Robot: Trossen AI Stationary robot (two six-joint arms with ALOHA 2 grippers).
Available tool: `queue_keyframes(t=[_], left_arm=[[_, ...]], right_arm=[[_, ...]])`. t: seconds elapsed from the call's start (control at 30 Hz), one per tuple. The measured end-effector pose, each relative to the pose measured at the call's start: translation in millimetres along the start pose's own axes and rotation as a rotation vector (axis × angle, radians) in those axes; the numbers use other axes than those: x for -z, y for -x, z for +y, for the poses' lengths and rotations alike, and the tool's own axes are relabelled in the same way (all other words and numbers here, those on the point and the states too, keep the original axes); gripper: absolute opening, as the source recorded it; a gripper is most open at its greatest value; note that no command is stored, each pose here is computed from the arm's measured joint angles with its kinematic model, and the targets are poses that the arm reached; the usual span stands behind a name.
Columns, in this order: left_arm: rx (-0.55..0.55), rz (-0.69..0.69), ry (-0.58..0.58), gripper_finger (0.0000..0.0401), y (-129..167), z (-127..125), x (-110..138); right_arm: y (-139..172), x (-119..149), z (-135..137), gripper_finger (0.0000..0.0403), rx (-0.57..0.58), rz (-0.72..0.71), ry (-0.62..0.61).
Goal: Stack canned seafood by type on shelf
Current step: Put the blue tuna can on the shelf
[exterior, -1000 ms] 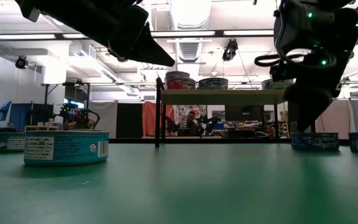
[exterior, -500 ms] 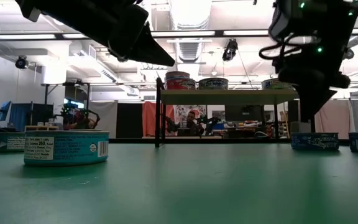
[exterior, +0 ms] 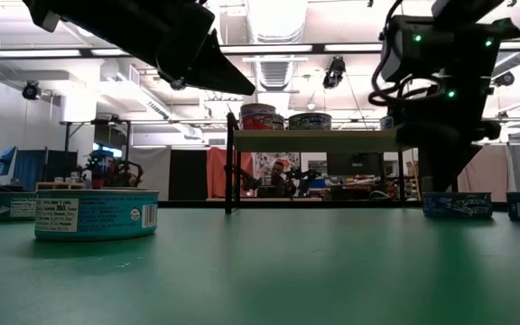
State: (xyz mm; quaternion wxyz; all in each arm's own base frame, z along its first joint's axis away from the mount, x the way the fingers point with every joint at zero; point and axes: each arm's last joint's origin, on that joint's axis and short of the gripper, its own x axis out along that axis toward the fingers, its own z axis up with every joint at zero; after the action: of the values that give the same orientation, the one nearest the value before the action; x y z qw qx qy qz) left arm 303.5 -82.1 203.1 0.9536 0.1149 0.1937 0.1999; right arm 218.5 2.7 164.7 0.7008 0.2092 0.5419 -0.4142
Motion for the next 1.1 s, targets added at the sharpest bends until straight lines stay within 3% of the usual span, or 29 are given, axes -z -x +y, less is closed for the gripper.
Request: queue_keyframes(t=[0.33, 0.53, 0.77, 0.97, 1.1], left_arm=[[0.000, 0.000, 0.000, 0.0233, 0, 0, 0], [0.000, 0.000, 0.000, 0.0233, 0, 0, 0], [0.000, 0.000, 0.002, 0.0233, 0, 0, 0], [0.000, 0.000, 0.003, 0.0233, 0, 0, 0], [0.024, -0.008, 0.010, 0.0233, 0, -1, -1]], right_arm=[[-9, -4, 16, 0.0009, -0.070, -0.033, 0.008], [-7, -7, 25, 0.0009, -0.191, -0.026, 0.012], [-1, -2, 41, 0.0009, -0.422, 0.079, 0.070], [8, 4, 59, 0.0009, -0.571, 0.022, 0.140], [15, 5, 65, 0.0009, -0.612, -0.015, 0.174]])
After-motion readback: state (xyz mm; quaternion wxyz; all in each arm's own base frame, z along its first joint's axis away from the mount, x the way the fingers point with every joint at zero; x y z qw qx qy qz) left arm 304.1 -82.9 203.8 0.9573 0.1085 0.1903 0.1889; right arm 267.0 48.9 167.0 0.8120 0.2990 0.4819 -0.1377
